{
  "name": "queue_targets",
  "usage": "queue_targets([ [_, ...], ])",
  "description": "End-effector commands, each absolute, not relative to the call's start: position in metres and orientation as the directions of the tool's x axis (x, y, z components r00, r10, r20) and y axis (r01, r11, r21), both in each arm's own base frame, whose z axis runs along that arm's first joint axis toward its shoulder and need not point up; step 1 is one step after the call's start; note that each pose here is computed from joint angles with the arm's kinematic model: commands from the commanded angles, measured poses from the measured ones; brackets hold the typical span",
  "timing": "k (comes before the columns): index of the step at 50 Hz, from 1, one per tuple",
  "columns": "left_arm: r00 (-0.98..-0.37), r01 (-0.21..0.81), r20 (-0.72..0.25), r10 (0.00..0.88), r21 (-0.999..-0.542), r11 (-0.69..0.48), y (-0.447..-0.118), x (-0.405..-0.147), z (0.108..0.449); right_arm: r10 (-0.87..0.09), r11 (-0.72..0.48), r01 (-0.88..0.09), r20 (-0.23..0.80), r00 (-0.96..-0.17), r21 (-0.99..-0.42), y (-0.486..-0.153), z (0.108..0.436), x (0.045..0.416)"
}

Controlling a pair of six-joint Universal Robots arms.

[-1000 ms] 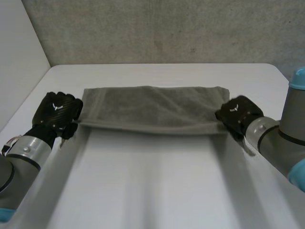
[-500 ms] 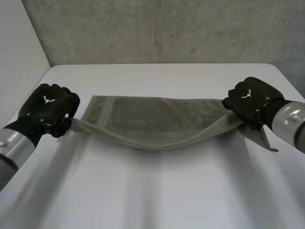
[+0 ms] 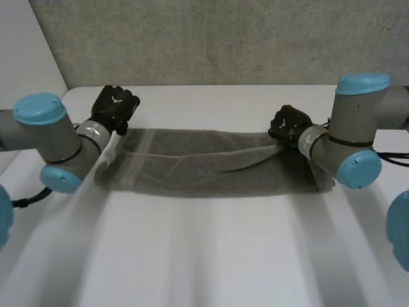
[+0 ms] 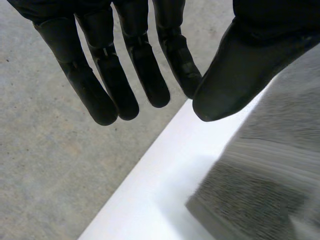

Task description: Fold the towel.

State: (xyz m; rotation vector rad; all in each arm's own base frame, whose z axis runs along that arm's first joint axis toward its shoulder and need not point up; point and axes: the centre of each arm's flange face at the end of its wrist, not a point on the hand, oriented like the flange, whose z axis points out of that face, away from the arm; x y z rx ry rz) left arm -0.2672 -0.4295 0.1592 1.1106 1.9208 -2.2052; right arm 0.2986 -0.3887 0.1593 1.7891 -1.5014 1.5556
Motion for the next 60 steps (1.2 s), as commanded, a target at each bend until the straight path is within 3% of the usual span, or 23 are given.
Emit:
queue_targets([
  [1, -0.766, 0.448, -0.519, 0.381, -0.854, -0.264, -0.451, -0.277, 0.147, -0.431, -0.434, -0.827, 0.889, -0.157, -0.357, -0.406, 0.146, 0.306],
  [14, -0.771, 0.434, -0.503, 0.391, -0.864, -0.255, -0.451, -0.284, 0.135, -0.363, -0.47, -0.805, 0.911, -0.197, -0.361, -0.432, 0.137, 0.306],
  [20, -0.811, 0.361, -0.426, 0.401, -0.904, -0.23, -0.446, -0.285, 0.152, -0.316, -0.435, -0.826, 0.92, -0.233, -0.358, -0.452, 0.133, 0.296],
  [24, -0.818, 0.322, -0.375, 0.437, -0.927, -0.192, -0.432, -0.282, 0.161, -0.333, -0.404, -0.829, 0.906, -0.26, -0.386, -0.453, 0.128, 0.294],
  [30, -0.795, 0.341, -0.353, 0.493, -0.933, -0.118, -0.41, -0.278, 0.162, -0.376, -0.38, -0.825, 0.885, -0.275, -0.418, -0.447, 0.129, 0.293],
  [35, -0.762, 0.385, -0.31, 0.569, -0.923, 0.013, -0.392, -0.273, 0.154, -0.428, -0.328, -0.808, 0.84, -0.334, -0.489, -0.441, 0.146, 0.288],
  [40, -0.769, 0.407, -0.325, 0.551, -0.913, 0.03, -0.401, -0.266, 0.15, -0.418, -0.271, -0.794, 0.81, -0.412, -0.544, -0.444, 0.154, 0.285],
  [51, -0.82, 0.424, -0.373, 0.434, -0.905, 0.025, -0.428, -0.259, 0.147, -0.298, -0.155, -0.832, 0.828, -0.475, -0.533, -0.459, 0.155, 0.273],
  [60, -0.822, 0.419, -0.376, 0.428, -0.908, 0.006, -0.428, -0.261, 0.15, -0.264, -0.108, -0.824, 0.815, -0.516, -0.557, -0.465, 0.144, 0.271],
])
